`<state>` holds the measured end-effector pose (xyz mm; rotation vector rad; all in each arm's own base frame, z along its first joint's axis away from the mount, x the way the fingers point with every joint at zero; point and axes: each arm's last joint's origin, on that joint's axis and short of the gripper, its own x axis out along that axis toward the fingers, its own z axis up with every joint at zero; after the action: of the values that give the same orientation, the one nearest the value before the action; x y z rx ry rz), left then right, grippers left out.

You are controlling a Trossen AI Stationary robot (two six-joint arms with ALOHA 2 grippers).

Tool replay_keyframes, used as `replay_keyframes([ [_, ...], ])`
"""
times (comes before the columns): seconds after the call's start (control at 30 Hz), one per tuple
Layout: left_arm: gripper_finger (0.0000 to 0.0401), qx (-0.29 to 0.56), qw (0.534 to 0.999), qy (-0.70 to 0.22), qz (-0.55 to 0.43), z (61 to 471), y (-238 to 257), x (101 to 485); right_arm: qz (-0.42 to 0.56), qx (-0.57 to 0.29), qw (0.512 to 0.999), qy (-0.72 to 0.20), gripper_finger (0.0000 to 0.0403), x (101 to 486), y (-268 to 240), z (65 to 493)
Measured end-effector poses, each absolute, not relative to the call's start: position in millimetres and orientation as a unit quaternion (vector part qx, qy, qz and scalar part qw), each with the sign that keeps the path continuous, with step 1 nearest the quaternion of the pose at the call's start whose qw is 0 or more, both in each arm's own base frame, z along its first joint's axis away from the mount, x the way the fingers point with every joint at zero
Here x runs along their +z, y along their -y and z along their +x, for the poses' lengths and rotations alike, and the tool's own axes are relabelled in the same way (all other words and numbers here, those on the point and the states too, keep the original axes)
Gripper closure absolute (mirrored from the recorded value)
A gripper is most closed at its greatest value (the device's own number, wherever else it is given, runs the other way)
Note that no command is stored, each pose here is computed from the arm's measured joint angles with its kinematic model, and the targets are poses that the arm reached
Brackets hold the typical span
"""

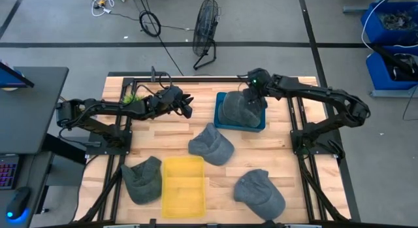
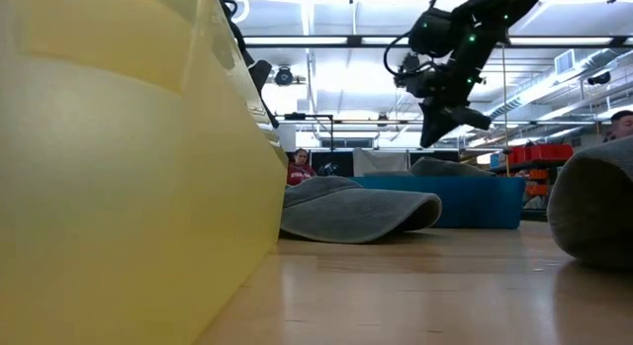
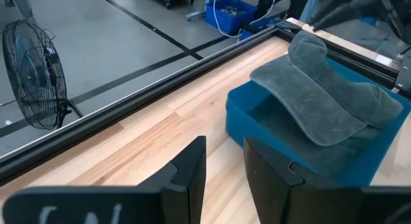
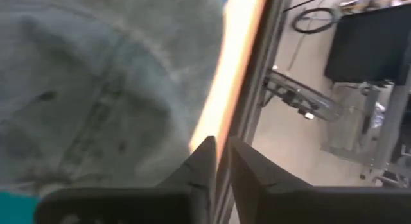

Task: Pick & Place hat
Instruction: Put the top dark gray cap into the blue bin

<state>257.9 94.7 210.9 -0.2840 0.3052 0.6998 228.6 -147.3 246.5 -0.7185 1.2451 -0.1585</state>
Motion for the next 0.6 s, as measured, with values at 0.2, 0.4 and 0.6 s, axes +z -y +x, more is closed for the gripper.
replay_keyframes([
  [0.2, 0.0291, 0.340, 0.918, -0.148, -0.138, 257.9, -94.7, 211.0, -0.294, -0.088, 0.756, -0.578, 0.0297, 245.0, 145.5, 226.6],
  [0.4, 0.0291, 0.340, 0.918, -0.148, -0.138, 257.9, -94.7, 211.0, -0.240, -0.060, 0.783, -0.571, 0.0230, 242.1, 140.9, 224.8],
  [0.6, 0.0291, 0.340, 0.918, -0.148, -0.138, 257.9, -94.6, 211.0, -0.244, -0.066, 0.787, -0.563, 0.0204, 241.0, 143.3, 228.6],
])
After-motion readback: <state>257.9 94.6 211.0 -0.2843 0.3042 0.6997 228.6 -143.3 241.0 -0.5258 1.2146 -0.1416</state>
